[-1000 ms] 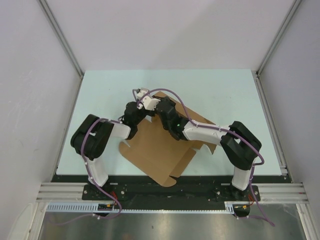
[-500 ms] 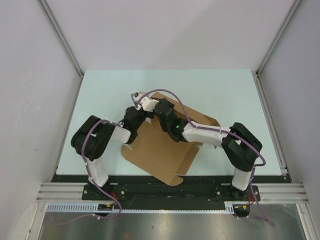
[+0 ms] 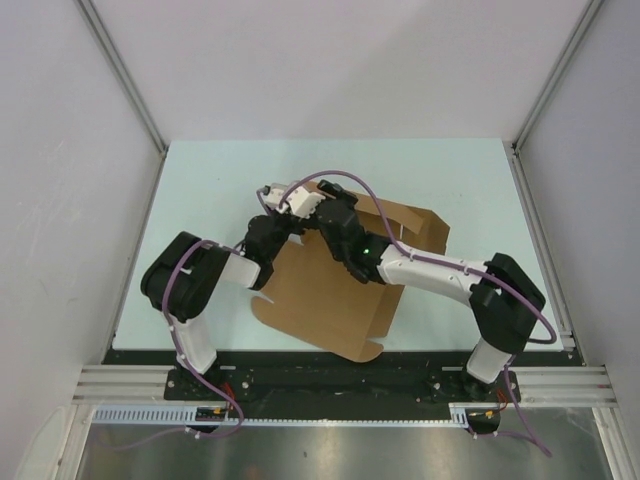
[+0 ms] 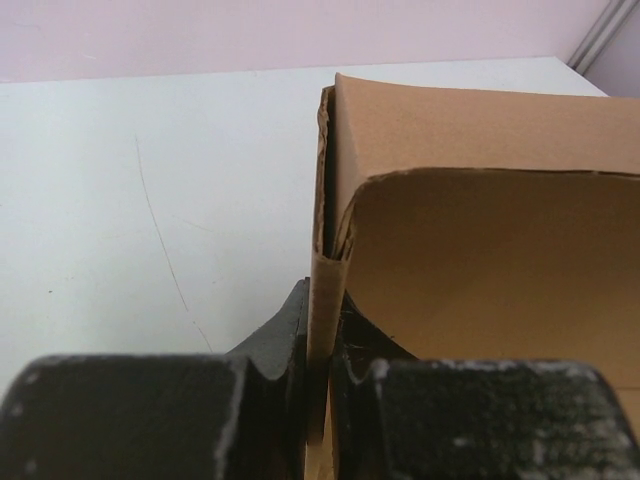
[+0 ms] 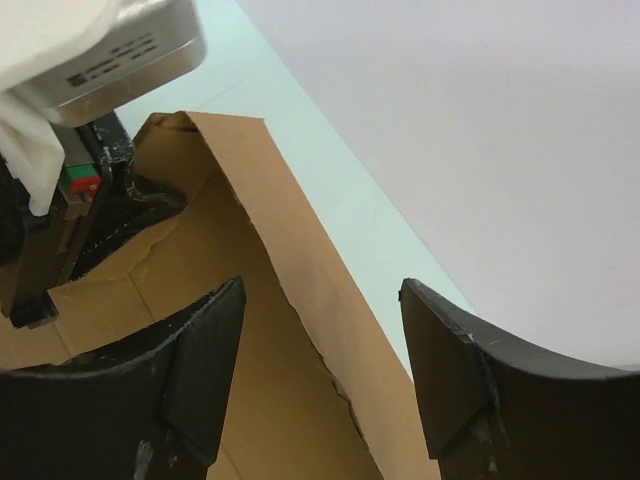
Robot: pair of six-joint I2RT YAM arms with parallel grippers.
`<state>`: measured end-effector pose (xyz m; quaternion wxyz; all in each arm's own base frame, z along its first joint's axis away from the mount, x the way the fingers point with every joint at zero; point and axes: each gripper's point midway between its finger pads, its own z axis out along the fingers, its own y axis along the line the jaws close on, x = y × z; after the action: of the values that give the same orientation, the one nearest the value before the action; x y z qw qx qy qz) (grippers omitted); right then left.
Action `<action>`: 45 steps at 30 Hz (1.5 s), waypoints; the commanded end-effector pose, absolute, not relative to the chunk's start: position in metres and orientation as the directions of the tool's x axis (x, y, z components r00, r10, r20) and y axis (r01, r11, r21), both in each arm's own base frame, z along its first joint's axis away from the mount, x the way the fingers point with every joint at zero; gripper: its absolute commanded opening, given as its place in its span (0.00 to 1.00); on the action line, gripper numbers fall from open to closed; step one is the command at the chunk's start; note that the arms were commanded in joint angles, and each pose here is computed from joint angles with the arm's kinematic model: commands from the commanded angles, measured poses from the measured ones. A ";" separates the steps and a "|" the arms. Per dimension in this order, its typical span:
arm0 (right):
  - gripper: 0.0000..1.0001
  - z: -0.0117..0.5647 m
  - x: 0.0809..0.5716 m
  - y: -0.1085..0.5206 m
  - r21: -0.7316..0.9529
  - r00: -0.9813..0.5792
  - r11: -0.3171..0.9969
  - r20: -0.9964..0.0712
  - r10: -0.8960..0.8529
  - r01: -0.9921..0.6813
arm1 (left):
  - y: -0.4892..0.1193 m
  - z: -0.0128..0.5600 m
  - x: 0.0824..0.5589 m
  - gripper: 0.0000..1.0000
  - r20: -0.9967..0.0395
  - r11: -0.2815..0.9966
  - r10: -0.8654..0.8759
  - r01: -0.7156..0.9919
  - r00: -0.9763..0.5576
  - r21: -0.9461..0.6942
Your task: Fold the paper box
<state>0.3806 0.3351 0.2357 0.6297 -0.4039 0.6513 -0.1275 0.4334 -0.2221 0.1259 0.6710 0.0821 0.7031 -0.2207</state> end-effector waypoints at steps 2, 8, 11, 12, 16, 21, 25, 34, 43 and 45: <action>0.69 0.289 0.369 0.332 -0.596 0.156 0.722 -0.798 -0.583 -0.351 | -0.215 0.176 0.441 0.01 -0.961 0.890 -0.275 0.387 0.041 -0.239; 0.69 0.323 0.365 0.316 -0.473 0.153 0.813 -0.881 -0.448 -0.339 | -0.210 0.176 0.450 0.03 -0.970 0.922 -0.237 0.327 0.048 -0.209; 0.68 0.332 0.376 0.292 -0.416 0.100 0.865 -0.909 -0.404 -0.280 | -0.209 0.179 0.455 0.03 -0.982 0.949 -0.177 0.277 0.071 -0.151; 0.67 0.328 0.382 0.290 -0.401 0.069 0.875 -0.915 -0.398 -0.270 | -0.214 0.179 0.454 0.04 -0.985 0.952 -0.158 0.276 0.070 -0.133; 0.66 0.319 0.395 0.282 -0.424 0.004 0.874 -0.900 -0.436 -0.238 | -0.222 0.181 0.459 0.05 -0.992 0.963 -0.094 0.260 0.084 -0.069; 0.66 0.311 0.416 0.265 -0.228 -0.125 0.938 -0.956 -0.267 -0.260 | -0.226 0.180 0.465 0.05 -0.995 0.967 -0.068 0.250 0.078 -0.047; 0.64 0.308 0.427 0.270 -0.178 -0.142 0.944 -0.964 -0.224 -0.279 | -0.232 0.179 0.466 0.06 -0.995 0.959 -0.055 0.281 0.078 -0.031; 0.61 0.258 0.464 0.293 -0.244 -0.168 0.931 -0.941 -0.295 -0.271 | -0.245 0.179 0.470 0.10 -0.997 0.945 -0.039 0.327 0.061 -0.017; 0.58 0.221 0.473 0.298 -0.256 -0.219 0.923 -0.920 -0.324 -0.288 | -0.250 0.172 0.477 0.16 -1.000 0.944 -0.009 0.330 0.011 -0.005; 0.57 0.221 0.473 0.297 -0.258 -0.218 0.924 -0.920 -0.325 -0.283 | -0.247 0.171 0.478 0.24 -1.000 0.948 -0.006 0.320 0.004 -0.004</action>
<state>0.4699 0.2893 0.2209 0.5924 -0.1964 0.7809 -0.0272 0.4672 -0.2375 0.1277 0.6612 0.1180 0.7340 -0.1006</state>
